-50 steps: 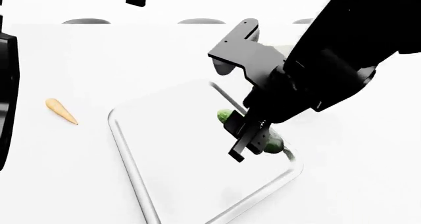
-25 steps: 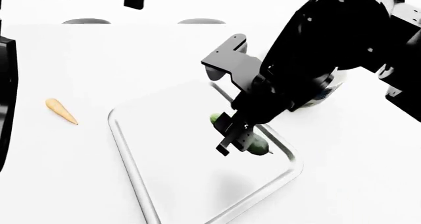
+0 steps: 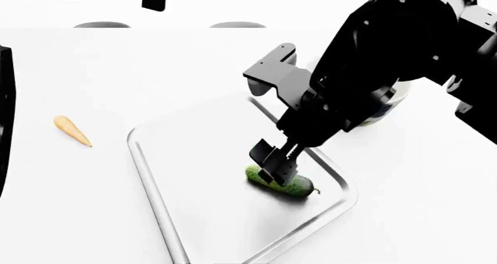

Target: Place the two vegetables and bowl onto the tray for setting up a vegetable dip station.

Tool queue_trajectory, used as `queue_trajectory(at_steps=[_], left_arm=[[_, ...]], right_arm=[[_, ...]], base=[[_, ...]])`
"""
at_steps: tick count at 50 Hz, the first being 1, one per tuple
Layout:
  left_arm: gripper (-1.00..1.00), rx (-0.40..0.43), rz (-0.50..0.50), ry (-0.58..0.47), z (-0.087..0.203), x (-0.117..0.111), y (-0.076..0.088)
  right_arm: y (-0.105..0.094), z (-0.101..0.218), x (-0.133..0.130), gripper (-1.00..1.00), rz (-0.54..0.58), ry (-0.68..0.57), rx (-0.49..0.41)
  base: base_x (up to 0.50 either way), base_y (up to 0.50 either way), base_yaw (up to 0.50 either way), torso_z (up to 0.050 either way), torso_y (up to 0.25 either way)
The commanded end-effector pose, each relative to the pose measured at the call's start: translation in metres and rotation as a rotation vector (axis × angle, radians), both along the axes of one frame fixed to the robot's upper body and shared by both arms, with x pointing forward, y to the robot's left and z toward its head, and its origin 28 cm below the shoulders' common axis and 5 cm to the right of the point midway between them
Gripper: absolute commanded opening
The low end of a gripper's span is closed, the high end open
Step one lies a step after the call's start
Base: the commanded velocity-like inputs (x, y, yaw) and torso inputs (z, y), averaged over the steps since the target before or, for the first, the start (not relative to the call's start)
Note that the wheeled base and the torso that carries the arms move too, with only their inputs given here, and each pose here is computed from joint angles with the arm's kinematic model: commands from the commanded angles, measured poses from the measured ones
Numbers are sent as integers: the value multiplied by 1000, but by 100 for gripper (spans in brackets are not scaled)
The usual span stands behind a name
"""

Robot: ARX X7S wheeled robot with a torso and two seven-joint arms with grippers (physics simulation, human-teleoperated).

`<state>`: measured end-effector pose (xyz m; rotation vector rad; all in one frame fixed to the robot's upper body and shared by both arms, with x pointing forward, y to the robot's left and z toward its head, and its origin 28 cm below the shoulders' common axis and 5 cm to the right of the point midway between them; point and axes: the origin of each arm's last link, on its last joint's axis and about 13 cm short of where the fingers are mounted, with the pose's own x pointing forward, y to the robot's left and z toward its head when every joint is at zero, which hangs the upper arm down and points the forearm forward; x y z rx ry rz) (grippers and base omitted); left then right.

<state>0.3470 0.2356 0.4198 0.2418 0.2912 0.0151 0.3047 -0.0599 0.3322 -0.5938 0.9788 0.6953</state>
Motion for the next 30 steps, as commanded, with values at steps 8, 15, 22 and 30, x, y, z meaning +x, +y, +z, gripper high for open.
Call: queue_trajectory(at_steps=[8, 15, 22, 30], left_arm=[[100, -7, 2, -2, -1, 0, 1], [100, 39, 18, 9, -3, 1, 1], [100, 13, 8, -7, -1, -1, 0], [100, 13, 14, -23, 4, -11, 3]], right_arm=[[-2, 11, 0, 100, -5, -35, 23], [-3, 39, -3, 100, 12, -119, 81], [-8, 62, 10, 100, -102, -236, 114], [-27, 73, 22, 100, -270, -366, 98]], base=[[0, 0, 0, 0, 0], [0, 0, 0, 0, 0], [0, 0, 0, 0, 0], [0, 0, 0, 0, 0]])
